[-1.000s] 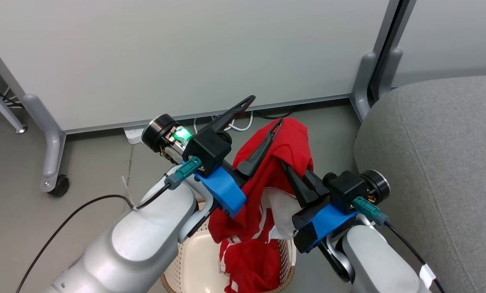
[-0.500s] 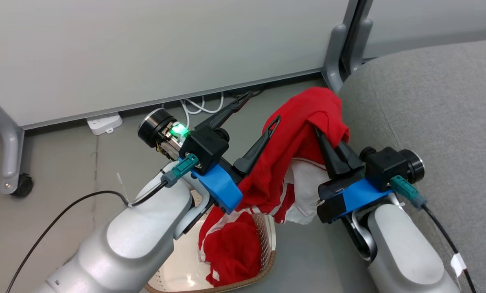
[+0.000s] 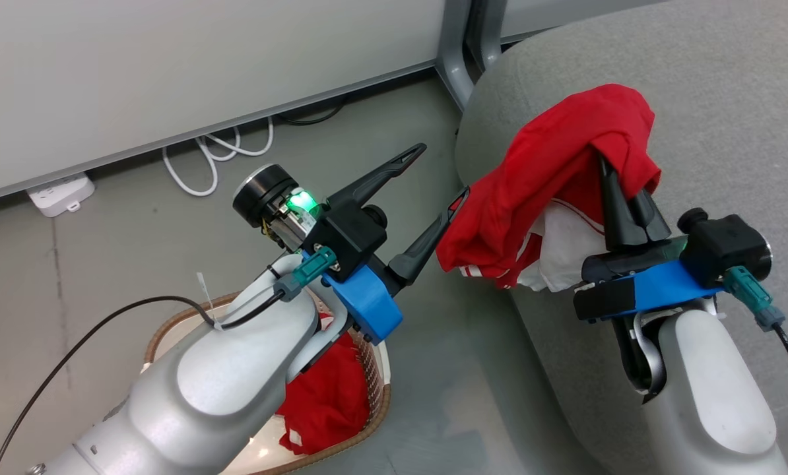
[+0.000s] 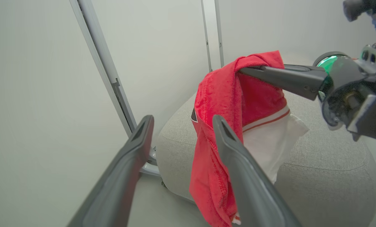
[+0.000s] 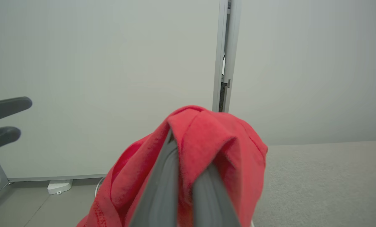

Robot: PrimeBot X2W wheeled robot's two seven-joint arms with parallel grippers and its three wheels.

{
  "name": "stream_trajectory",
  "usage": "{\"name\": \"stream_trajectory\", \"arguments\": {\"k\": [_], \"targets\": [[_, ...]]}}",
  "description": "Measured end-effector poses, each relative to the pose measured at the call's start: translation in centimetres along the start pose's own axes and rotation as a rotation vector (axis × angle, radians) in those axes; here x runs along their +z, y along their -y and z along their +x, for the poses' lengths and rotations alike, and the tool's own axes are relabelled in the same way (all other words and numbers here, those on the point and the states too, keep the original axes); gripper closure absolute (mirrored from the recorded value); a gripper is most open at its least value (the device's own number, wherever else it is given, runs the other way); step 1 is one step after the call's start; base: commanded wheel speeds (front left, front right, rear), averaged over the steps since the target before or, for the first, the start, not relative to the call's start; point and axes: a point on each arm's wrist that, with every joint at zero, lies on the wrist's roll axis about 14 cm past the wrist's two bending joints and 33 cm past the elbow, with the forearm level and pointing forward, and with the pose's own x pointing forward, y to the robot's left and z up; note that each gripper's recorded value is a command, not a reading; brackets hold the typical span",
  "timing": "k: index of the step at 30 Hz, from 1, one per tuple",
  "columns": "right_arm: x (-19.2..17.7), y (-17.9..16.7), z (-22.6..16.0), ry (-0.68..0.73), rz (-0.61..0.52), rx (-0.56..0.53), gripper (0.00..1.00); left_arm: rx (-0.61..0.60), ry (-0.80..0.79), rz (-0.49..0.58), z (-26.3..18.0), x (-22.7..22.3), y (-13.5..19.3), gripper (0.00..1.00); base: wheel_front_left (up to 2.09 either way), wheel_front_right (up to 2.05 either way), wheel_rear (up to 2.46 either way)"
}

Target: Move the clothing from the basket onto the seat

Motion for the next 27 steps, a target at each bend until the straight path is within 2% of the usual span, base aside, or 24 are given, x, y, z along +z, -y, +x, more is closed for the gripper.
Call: {"name": "stream_trajectory", "arguments": {"k": [14,20,27], "targets": [[-1.8,8.5,-5.1,-0.075,-0.047,-0.263,1.00,-0.178,-0.015,-0.071,3.0,-2.8,5.2,0.00,0.00,0.00,0.00],[-2.7,10.0,-6.7,-0.113,-0.052,-0.318,1.00,-0.218,-0.021,-0.100,3.5,-3.7,6.4,0.00,0.00,0.00,0.00],[-3.2,10.3,-7.0,-0.124,-0.042,-0.332,1.00,-0.238,-0.026,-0.118,3.8,-4.5,6.9,0.00,0.00,0.00,0.00]]}}
